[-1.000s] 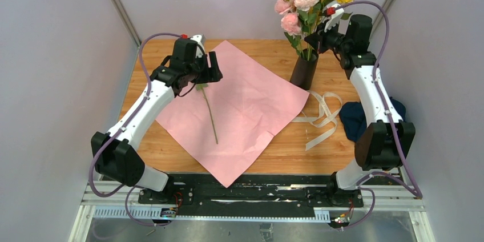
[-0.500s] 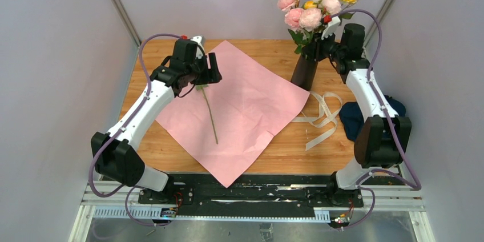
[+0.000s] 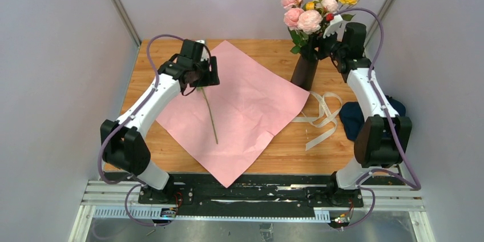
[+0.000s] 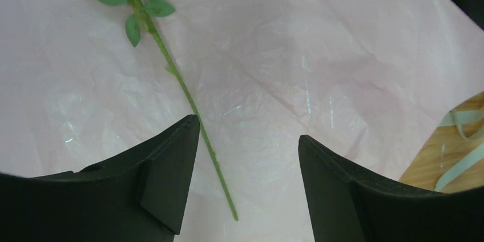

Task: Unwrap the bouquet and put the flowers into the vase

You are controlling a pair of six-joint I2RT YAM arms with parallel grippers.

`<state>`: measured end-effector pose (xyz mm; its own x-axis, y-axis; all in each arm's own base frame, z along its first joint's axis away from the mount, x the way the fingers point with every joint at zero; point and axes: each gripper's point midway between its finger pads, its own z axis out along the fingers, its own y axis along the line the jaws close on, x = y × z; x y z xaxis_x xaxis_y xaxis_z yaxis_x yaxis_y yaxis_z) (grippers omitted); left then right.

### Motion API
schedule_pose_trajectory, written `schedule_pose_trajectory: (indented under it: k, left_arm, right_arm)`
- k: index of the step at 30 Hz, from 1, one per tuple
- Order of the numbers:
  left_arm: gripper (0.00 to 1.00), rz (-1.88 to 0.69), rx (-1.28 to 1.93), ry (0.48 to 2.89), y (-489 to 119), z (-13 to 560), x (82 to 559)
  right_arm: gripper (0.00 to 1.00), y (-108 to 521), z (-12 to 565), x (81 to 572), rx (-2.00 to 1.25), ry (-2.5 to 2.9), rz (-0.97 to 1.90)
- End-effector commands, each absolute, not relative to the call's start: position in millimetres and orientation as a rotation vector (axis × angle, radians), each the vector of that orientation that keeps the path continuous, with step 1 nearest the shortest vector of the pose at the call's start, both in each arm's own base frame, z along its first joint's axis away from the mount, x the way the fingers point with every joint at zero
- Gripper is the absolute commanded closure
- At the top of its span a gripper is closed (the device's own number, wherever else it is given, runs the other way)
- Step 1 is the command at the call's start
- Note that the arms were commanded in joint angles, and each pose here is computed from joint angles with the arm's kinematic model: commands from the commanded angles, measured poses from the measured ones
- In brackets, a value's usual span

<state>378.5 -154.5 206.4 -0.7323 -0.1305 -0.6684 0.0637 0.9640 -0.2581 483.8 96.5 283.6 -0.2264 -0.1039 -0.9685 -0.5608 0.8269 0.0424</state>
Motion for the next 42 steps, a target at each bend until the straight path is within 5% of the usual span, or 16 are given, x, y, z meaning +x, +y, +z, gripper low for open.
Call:
schedule_pose_trajectory:
  k: [1,16,28,39,42]
  left_arm:
    - [0.27,-0.218,-0.137,2.460,-142.0,180.9,380.3]
    - [0.27,-0.103,-0.321,2.683,-117.3,99.3,411.7]
    - [0.37,-0.058,-0.373,2.822,-114.0,34.8,397.3]
    - [0.73,-0.038,-0.366,2.867,-112.9,12.3,390.0]
    - [0.75,-0.043,-0.354,2.883,-113.9,7.3,388.5]
  right_arm:
    - [0.22,73.5,318.4,473.1,-0.490,1.718,0.384]
    - [0.15,63.5,338.4,425.4,-0.441,1.679,0.444]
    - [0.15,70.6,372.7,404.8,-0.467,1.620,0.472]
    - [0.14,80.5,377.4,392.4,-0.457,1.603,0.550]
    - [0.14,78.4,380.2,389.9,-0.453,1.600,0.532]
